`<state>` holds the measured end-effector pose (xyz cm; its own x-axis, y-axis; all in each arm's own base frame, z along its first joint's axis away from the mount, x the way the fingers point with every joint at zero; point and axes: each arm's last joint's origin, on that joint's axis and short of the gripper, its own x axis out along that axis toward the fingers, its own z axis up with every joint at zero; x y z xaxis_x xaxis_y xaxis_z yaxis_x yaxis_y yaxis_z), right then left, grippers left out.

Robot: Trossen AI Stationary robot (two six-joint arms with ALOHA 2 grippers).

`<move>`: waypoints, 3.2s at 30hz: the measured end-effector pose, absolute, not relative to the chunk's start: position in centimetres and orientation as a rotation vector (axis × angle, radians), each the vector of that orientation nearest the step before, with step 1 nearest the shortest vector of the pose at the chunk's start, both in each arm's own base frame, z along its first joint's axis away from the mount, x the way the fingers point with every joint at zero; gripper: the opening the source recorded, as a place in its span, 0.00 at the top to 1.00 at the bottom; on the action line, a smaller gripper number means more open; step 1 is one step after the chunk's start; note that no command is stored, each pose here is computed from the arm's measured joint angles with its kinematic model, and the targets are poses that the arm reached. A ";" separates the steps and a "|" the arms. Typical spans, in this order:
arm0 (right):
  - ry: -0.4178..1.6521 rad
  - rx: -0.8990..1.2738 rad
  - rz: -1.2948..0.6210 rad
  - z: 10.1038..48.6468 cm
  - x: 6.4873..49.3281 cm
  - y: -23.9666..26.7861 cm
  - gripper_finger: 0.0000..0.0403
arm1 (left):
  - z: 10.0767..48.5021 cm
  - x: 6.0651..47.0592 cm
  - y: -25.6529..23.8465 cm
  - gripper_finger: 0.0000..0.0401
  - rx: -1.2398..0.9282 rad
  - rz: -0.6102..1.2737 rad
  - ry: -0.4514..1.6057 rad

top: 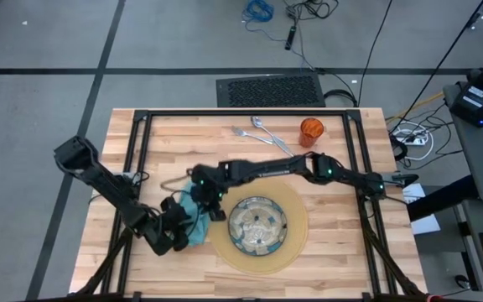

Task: Set table place
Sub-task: Put the blue napkin to the left of the brown mat

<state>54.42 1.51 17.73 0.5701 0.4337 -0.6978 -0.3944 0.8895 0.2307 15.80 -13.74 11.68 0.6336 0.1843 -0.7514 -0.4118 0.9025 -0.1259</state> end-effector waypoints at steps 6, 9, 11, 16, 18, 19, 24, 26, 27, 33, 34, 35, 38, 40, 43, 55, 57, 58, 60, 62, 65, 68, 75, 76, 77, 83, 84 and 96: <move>0.810 0.046 0.519 15.6 54.3 3.9 0.77 | 12.1 15.8 -13.7 0.76 -0.281 0.341 0.788; 0.872 0.063 0.505 14.5 53.8 3.9 0.77 | 12.1 15.8 -13.8 0.76 -0.284 0.337 0.787; 0.949 0.071 0.480 13.9 53.2 3.7 0.77 | 12.1 15.8 -13.8 0.76 -0.288 0.331 0.796; 1.078 0.109 0.472 13.4 52.2 2.6 0.77 | 12.1 15.7 -13.9 0.76 -0.294 0.313 0.815; 1.074 0.106 0.472 13.9 52.1 2.5 0.77 | 12.1 15.6 -14.0 0.76 -0.293 0.309 0.815; 1.048 0.096 0.468 14.4 52.1 2.5 0.77 | 12.1 15.6 -14.0 0.76 -0.293 0.307 0.815; 0.746 0.030 0.472 19.1 53.6 2.6 0.77 | 12.1 15.7 -14.1 0.76 -0.303 0.302 0.808; 0.714 0.035 0.465 19.4 53.8 2.5 0.77 | 12.2 15.7 -14.2 0.76 -0.311 0.298 0.801; 0.724 0.040 0.462 18.9 53.9 2.4 0.77 | 12.2 15.8 -14.2 0.76 -0.316 0.295 0.798; 0.796 0.091 0.420 14.7 54.5 0.8 0.77 | 12.3 15.8 -14.3 0.76 -0.325 0.290 0.791; 0.801 0.096 0.417 14.2 54.6 0.6 0.77 | 12.3 15.8 -14.3 0.76 -0.325 0.289 0.792; 0.807 0.101 0.414 13.7 54.7 0.4 0.77 | 12.3 15.8 -14.3 0.76 -0.328 0.287 0.790; 0.828 0.112 0.404 12.7 54.7 0.0 0.77 | 12.3 15.8 -14.6 0.76 -0.340 0.264 0.790; 0.834 0.120 0.398 12.6 54.7 -0.5 0.77 | 12.3 15.6 -14.8 0.76 -0.352 0.257 0.793; 0.847 0.124 0.384 12.3 54.6 -1.3 0.77 | 12.3 15.3 -15.2 0.76 -0.382 0.245 0.803; 0.756 0.118 0.435 12.8 55.1 -2.0 0.77 | 13.5 15.8 -16.3 0.76 -0.425 0.218 0.736; 0.745 0.124 0.467 12.8 55.1 -1.9 0.77 | 13.7 16.0 -16.5 0.76 -0.429 0.216 0.725; 0.743 0.126 0.480 12.9 55.1 -1.8 0.77 | 13.7 16.1 -16.5 0.76 -0.429 0.219 0.725; 0.749 0.119 0.466 12.8 55.1 -1.8 0.77 | 13.5 16.3 -16.6 0.76 -0.416 0.232 0.738; 0.762 0.112 0.443 12.7 55.1 -1.8 0.77 | 13.3 16.4 -16.6 0.76 -0.392 0.253 0.757; 0.778 0.122 0.432 12.8 54.9 -2.1 0.77 | 13.3 16.3 -16.5 0.76 -0.362 0.297 0.794; 0.801 0.127 0.423 13.1 54.7 -2.5 0.77 | 13.0 15.8 -16.0 0.76 -0.357 0.351 0.847; 0.822 0.132 0.411 13.9 54.4 -3.4 0.77 | 12.9 15.7 -16.0 0.76 -0.364 0.345 0.865; 0.831 0.133 0.411 13.8 54.3 -3.4 0.77 | 12.9 15.7 -16.0 0.76 -0.366 0.343 0.868; 0.841 0.135 0.411 13.7 54.2 -3.5 0.77 | 12.9 15.7 -16.1 0.76 -0.368 0.342 0.869; 0.894 0.139 0.409 14.0 53.6 -4.0 0.77 | 13.0 15.8 -16.2 0.76 -0.385 0.328 0.879; 0.912 0.141 0.409 14.0 53.4 -4.1 0.77 | 13.0 15.8 -16.2 0.76 -0.385 0.327 0.880; 0.958 0.096 0.367 13.9 52.9 -5.1 0.77 | 13.2 16.1 -16.6 0.76 -0.430 0.299 0.855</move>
<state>52.93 -5.07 13.89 0.5190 0.3473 -0.7810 -0.2631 0.9343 0.2407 16.08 -16.55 13.15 0.6234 0.0823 -0.7775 -0.4201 0.8740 -0.2444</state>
